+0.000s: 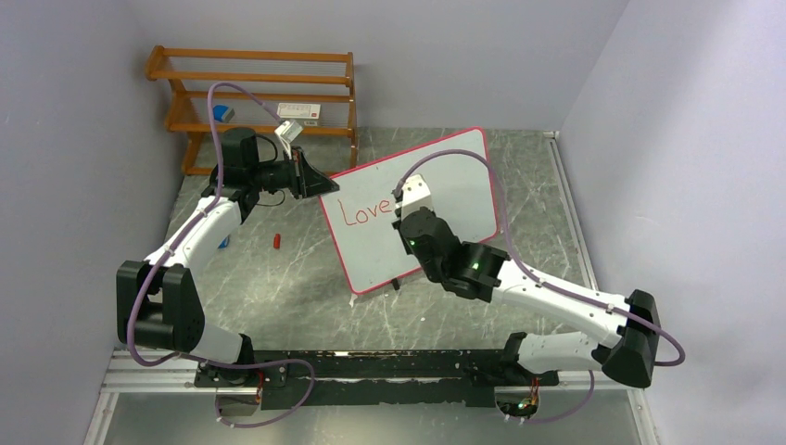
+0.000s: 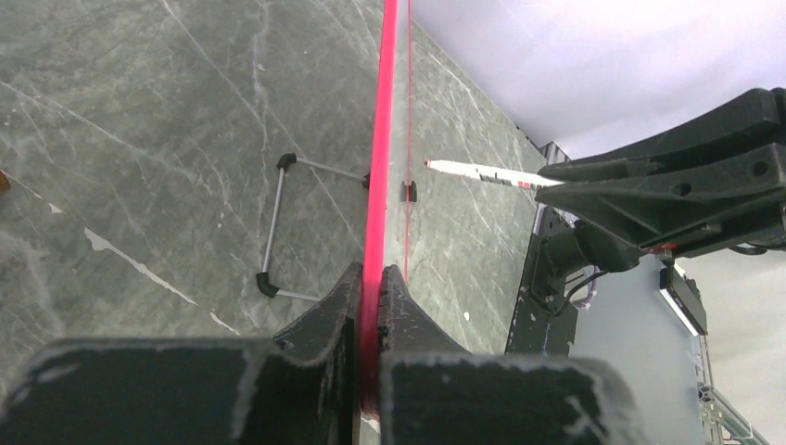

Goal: Write a sentence on the whiteboard

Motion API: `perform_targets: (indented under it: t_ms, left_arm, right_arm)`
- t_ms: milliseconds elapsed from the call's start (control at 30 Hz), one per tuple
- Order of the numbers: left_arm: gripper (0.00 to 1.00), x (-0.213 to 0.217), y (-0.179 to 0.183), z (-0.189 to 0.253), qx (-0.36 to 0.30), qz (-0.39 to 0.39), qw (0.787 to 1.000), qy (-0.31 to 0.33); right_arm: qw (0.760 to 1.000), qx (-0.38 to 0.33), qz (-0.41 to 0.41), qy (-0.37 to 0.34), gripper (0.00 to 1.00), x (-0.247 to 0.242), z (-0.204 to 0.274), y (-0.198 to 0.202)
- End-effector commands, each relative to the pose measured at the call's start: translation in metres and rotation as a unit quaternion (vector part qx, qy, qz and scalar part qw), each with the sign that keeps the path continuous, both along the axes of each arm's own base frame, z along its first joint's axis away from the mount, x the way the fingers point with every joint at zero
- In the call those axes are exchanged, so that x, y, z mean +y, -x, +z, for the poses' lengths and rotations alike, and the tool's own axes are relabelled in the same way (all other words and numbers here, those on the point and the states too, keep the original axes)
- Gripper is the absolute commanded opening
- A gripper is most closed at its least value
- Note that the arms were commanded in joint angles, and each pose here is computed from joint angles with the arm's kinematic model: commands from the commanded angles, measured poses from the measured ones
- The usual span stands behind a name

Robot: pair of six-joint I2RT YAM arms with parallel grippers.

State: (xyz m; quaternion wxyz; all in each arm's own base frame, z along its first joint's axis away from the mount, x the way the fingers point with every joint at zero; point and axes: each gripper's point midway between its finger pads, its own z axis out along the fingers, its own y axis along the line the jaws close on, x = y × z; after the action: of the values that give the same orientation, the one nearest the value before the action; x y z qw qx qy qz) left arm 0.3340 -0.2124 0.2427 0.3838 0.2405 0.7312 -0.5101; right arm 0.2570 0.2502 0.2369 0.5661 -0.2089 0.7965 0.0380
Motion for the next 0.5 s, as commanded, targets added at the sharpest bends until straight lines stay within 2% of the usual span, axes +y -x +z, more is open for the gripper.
perform_targets:
  t_ms: [0, 467]
  left_arm:
    - [0.05, -0.006, 0.006, -0.027, 0.035, -0.005, 0.999, -0.027]
    - [0.05, -0.005, 0.006, -0.028, 0.037, -0.005, 0.999, -0.029]
  right_arm:
    - [1.000, -0.009, -0.011, -0.014, 0.00, -0.011, 0.008, -0.007]
    - [0.999, -0.020, -0.013, -0.043, 0.00, -0.033, 0.020, -0.028]
